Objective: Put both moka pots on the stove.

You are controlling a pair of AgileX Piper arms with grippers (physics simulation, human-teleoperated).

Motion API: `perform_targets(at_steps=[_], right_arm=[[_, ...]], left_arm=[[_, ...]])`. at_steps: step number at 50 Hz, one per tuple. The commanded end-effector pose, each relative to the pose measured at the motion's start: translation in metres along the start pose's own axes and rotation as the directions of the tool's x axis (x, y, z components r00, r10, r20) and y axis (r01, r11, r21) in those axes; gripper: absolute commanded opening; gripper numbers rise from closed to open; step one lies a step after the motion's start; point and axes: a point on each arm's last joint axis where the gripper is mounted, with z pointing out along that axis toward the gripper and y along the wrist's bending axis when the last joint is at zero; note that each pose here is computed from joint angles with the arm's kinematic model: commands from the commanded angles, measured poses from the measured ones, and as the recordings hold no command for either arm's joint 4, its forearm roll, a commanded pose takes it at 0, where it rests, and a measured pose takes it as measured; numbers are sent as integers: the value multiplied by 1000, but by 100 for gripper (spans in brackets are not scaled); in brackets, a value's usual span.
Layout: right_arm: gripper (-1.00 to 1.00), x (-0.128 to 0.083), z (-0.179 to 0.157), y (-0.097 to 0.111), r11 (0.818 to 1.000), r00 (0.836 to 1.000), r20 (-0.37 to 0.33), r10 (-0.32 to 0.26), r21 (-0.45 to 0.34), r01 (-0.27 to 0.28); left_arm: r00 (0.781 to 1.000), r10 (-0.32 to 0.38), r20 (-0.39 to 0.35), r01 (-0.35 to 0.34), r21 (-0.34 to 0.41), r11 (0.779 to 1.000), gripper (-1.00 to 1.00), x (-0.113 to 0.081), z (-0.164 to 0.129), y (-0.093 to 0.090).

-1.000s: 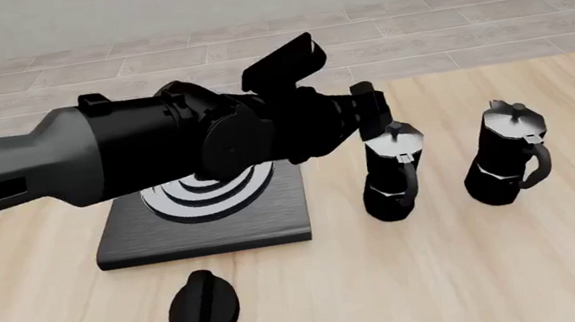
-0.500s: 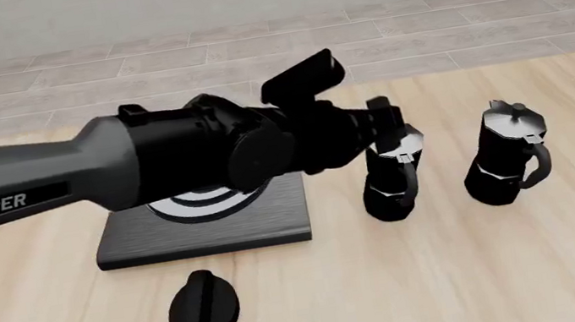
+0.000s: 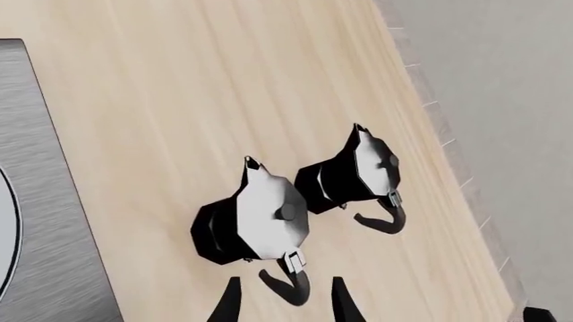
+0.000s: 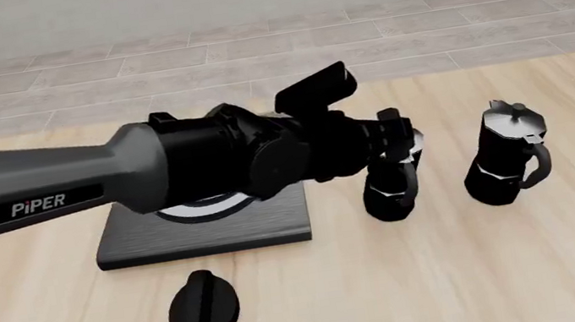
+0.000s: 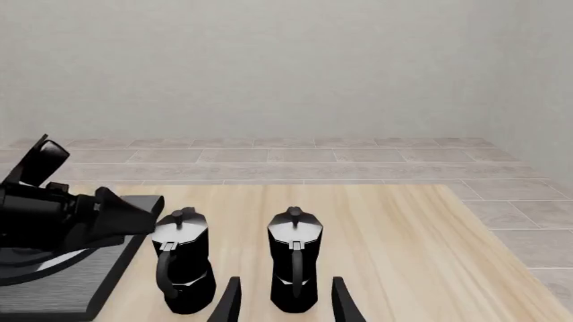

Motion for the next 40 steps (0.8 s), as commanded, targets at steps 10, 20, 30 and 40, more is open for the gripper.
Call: perform_targets(at_steps=[10,20,30,40], right_arm=[[100,0,0,0,1000,1000,0,0,0,0],[100,0,0,0,1000,1000,0,0,0,0],[100,0,0,0,1000,1000,0,0,0,0],[100,0,0,0,1000,1000,0,0,0,0]], left_arm=[[1000,5,-29,-5,9,1000,100,14,14,-5],[999,-1,-34,1,5,1000,100,15,21,-5],[999,7,-42,-7,1,1000,100,17,27,-5],[999,6,-51,-6,2,1000,100,21,33,-7]])
